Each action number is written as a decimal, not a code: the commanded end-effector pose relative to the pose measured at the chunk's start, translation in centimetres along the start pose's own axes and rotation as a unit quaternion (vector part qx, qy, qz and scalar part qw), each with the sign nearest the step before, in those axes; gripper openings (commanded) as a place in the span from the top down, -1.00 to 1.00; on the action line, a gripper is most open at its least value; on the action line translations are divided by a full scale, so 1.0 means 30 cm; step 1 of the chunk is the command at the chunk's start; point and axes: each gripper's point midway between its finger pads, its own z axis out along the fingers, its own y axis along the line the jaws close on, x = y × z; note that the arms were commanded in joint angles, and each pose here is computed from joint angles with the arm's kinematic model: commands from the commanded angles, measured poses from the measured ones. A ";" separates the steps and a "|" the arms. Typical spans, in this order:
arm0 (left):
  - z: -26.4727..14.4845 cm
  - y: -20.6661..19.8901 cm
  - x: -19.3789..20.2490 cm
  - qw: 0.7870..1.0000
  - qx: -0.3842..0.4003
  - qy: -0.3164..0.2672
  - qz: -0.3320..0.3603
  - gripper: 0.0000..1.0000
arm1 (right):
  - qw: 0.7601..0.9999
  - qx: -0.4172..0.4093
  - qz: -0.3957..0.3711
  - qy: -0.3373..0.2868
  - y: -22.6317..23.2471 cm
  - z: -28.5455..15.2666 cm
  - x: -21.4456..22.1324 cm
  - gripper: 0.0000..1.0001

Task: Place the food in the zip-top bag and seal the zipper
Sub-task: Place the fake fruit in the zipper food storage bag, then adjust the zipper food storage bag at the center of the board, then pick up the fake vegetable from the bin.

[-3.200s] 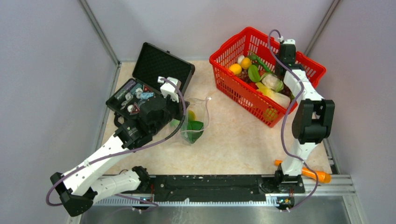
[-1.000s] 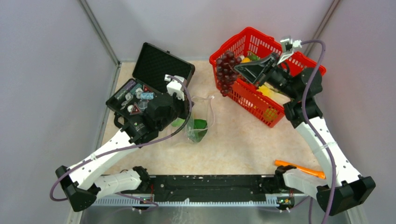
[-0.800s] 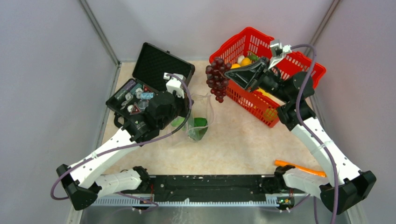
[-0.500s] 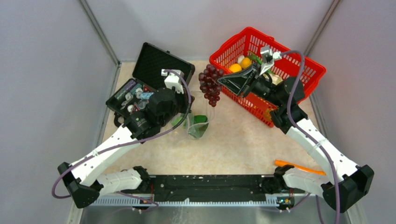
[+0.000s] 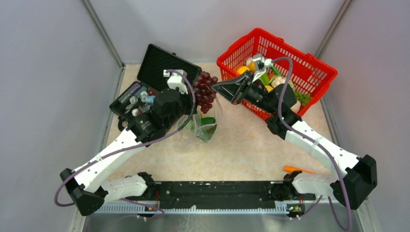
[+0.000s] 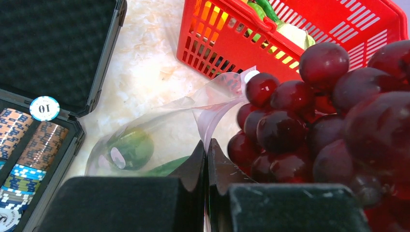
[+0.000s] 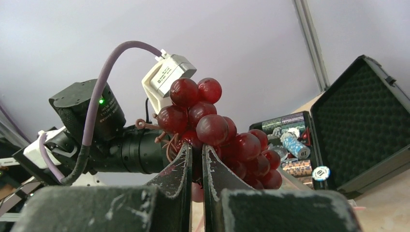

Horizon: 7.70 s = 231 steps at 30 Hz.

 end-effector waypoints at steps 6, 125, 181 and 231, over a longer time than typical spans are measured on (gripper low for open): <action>-0.055 -0.015 -0.153 0.997 0.016 -0.071 -0.018 1.00 | 0.996 0.065 -0.061 0.003 -0.090 -0.023 0.050 1.00; -0.019 0.026 -0.058 0.995 0.035 0.062 0.063 1.00 | 0.930 0.217 -0.141 0.259 -0.245 0.035 0.325 1.00; -0.077 -0.085 -0.069 0.988 0.151 -0.003 0.034 1.00 | 0.775 0.598 -0.106 0.173 -1.172 -0.572 -0.284 -0.48; -0.080 -0.044 -0.041 0.991 0.125 0.010 0.041 1.00 | 0.804 0.566 -0.130 0.126 -1.439 -0.412 -0.319 0.96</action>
